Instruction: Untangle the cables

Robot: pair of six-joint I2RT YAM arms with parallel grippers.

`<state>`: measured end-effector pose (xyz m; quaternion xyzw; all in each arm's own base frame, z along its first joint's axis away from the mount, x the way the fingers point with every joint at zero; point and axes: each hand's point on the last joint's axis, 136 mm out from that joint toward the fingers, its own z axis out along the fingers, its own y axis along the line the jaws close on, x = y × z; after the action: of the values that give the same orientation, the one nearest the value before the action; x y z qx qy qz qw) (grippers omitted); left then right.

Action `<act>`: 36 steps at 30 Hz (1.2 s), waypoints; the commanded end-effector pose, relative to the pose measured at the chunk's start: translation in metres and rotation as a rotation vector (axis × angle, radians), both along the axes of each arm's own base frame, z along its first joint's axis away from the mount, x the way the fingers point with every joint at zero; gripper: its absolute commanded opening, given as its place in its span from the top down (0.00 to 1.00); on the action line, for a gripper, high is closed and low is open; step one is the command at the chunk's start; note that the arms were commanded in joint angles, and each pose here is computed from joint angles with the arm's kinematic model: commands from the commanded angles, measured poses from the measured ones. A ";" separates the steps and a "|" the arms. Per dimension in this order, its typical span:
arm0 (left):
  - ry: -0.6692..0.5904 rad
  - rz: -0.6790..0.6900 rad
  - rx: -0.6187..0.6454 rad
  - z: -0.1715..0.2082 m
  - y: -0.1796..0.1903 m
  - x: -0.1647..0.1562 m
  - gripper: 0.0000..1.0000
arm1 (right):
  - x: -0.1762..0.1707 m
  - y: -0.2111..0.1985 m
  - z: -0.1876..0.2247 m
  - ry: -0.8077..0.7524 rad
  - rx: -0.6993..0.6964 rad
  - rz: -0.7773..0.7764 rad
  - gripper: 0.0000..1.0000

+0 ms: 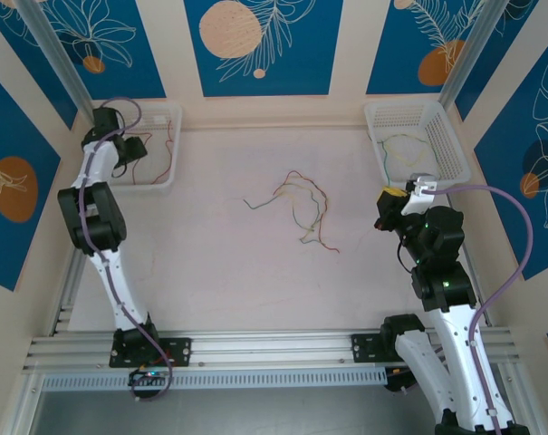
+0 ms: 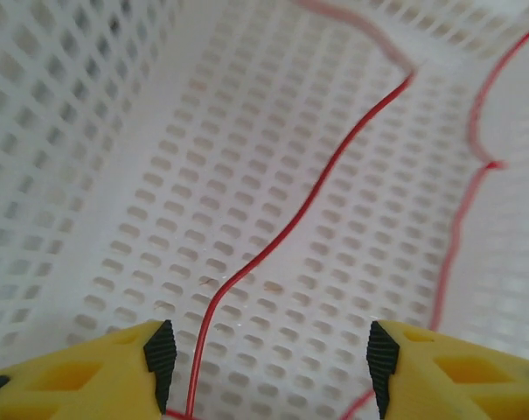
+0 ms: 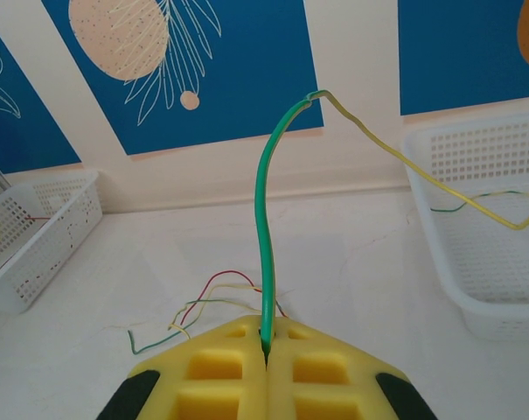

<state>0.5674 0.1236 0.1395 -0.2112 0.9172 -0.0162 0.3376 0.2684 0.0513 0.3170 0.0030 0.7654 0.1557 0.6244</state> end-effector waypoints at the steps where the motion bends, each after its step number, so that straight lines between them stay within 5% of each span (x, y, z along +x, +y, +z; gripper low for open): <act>1: -0.194 -0.018 -0.003 0.095 -0.011 -0.008 0.35 | -0.001 0.004 0.020 -0.032 0.011 0.021 1.00; 6: -0.320 -0.077 -0.077 0.159 -0.055 -0.045 0.34 | 0.017 0.007 0.009 0.064 0.018 0.028 1.00; 10: -0.428 -0.230 -0.063 0.191 -0.134 -0.096 0.29 | 0.041 0.002 0.002 0.182 0.035 0.033 1.00; 14: -0.603 -0.476 -0.050 0.207 -0.231 -0.161 0.23 | 0.071 -0.015 -0.003 0.323 0.123 0.045 1.00; 19: -0.749 -0.718 -0.165 0.196 -0.304 -0.241 0.19 | 0.107 -0.039 -0.001 0.398 0.181 0.026 1.00; 26: -0.764 -0.929 -0.198 0.169 -0.350 -0.305 0.17 | 0.166 -0.082 -0.013 0.392 0.042 -0.081 1.00; 36: -0.706 -0.938 -0.205 0.133 -0.367 -0.302 0.15 | 0.238 -0.142 -0.050 0.400 0.031 -0.104 0.96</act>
<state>0.2628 -0.2402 0.2638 0.2088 0.7543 -0.3164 0.5360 0.4921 -0.0846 0.2507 0.1077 0.8805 0.1273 0.4437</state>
